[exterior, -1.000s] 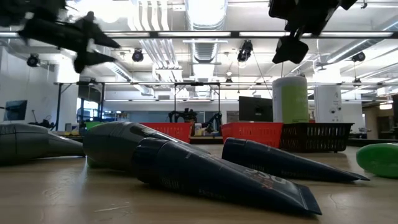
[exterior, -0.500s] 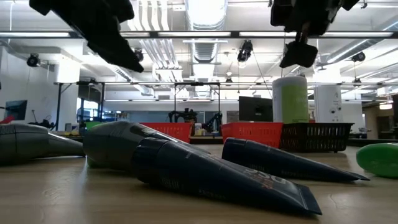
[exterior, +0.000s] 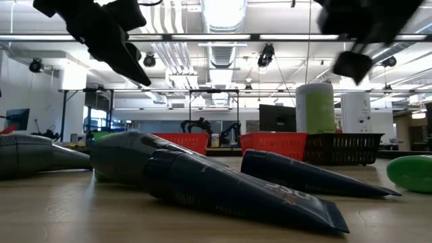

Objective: Pick & Place Travel size toiletries
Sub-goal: Put the gray deodorant into the green bin

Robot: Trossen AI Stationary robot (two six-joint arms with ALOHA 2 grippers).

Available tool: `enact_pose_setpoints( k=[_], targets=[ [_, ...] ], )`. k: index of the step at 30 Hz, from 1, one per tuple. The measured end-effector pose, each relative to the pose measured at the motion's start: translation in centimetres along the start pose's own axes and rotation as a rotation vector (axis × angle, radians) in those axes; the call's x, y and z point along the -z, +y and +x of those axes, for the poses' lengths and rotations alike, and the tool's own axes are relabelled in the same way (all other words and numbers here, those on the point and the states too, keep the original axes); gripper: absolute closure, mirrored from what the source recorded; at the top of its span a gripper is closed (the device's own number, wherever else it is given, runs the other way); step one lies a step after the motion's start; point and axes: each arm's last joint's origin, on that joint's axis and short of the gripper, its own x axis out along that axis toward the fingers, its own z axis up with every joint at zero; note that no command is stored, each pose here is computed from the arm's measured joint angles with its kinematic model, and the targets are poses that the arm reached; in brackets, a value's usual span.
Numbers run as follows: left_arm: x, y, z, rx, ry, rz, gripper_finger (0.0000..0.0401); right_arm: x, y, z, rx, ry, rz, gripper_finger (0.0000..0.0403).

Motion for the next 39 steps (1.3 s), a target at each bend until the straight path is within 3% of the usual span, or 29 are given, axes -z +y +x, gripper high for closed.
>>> enact_pose_setpoints(
  k=[3,8,14,18,29,33,39],
  targets=[
    [0.0,-0.1,0.1,0.026,0.005,0.001,0.0140,1.1,1.0,0.8,-0.084,0.100,-0.020,0.0035],
    [0.0,-0.1,0.2,0.026,0.008,-0.004,0.0140,2.8,3.0,2.7,-0.169,0.199,-0.175,0.0035],
    [0.0,-0.1,0.2,0.026,0.008,-0.007,0.0140,4.4,3.5,4.2,-0.179,0.289,-0.120,0.0035],
    [0.0,-0.1,0.2,0.026,0.008,-0.007,0.0140,4.7,3.4,4.6,-0.204,0.299,-0.159,0.0035],
    [0.3,-0.1,0.3,0.023,0.020,-0.007,0.0140,2.5,4.5,5.7,-0.352,0.098,0.142,0.0035],
    [0.4,-0.1,0.4,0.022,0.027,-0.006,0.0140,2.8,4.4,6.1,-0.421,0.157,0.160,0.0035],
    [0.5,-0.1,0.4,0.021,0.030,-0.005,0.0140,4.1,3.2,7.3,-0.361,0.230,0.333,0.0035]
  ],
)
